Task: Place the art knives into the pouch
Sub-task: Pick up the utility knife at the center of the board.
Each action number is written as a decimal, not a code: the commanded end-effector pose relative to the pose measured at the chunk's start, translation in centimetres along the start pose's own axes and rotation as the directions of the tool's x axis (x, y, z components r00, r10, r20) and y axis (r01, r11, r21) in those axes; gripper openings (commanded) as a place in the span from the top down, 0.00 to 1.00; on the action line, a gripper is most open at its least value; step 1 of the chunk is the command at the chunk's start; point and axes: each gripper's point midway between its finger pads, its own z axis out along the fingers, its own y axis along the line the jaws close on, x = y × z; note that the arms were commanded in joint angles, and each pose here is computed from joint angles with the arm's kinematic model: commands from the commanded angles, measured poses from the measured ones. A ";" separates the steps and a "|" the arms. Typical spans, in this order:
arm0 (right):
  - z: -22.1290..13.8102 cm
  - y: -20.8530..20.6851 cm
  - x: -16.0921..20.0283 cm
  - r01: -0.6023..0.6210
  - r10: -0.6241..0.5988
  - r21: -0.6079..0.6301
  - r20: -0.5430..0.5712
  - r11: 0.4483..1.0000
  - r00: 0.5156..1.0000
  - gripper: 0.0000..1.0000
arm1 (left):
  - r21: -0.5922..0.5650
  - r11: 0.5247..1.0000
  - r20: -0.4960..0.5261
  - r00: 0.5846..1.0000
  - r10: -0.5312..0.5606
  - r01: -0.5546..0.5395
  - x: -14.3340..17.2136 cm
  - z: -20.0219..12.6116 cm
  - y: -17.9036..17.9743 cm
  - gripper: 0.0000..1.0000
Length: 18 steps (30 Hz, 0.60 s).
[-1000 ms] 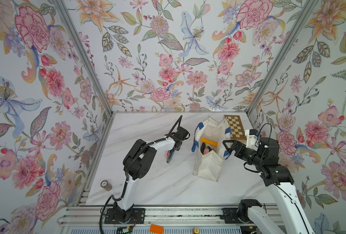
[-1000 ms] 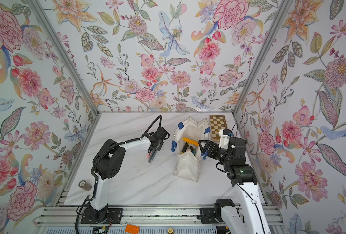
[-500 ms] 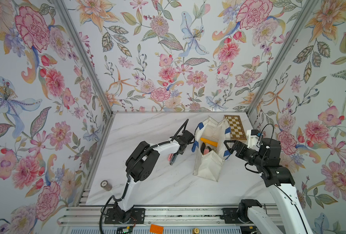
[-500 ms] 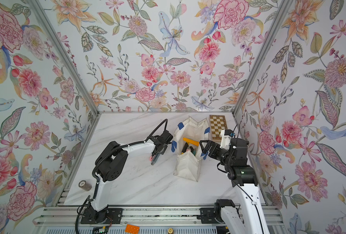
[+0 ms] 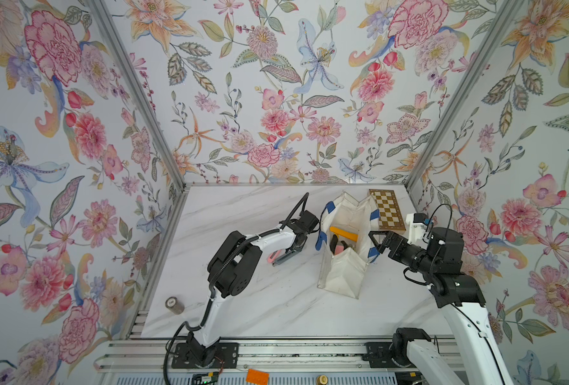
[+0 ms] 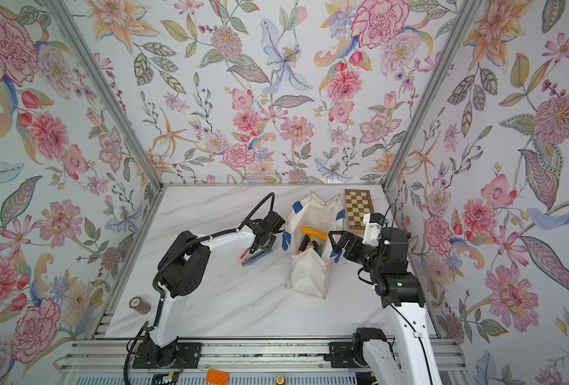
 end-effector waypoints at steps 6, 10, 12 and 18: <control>-0.2 0.1 0.2 0.016 -0.016 -0.014 -0.001 1.000 1.000 0.01 | 0.000 0.999 -0.040 0.998 0.044 -0.044 0.5 1.6 0.6 0.55; -0.1 -0.1 0.3 0.012 -0.012 -0.010 -0.006 1.000 1.000 0.01 | 0.002 0.998 -0.049 0.997 0.067 -0.067 1.6 2.0 0.4 0.57; -0.1 -0.2 0.3 0.010 -0.010 -0.008 -0.006 1.000 1.000 0.01 | 0.000 0.997 -0.064 0.995 0.073 -0.073 2.3 2.3 0.4 0.57; 0.0 -0.4 0.2 0.006 -0.006 -0.004 -0.010 1.000 1.000 0.01 | 0.001 0.997 -0.110 0.991 0.079 -0.079 3.9 3.2 0.2 0.59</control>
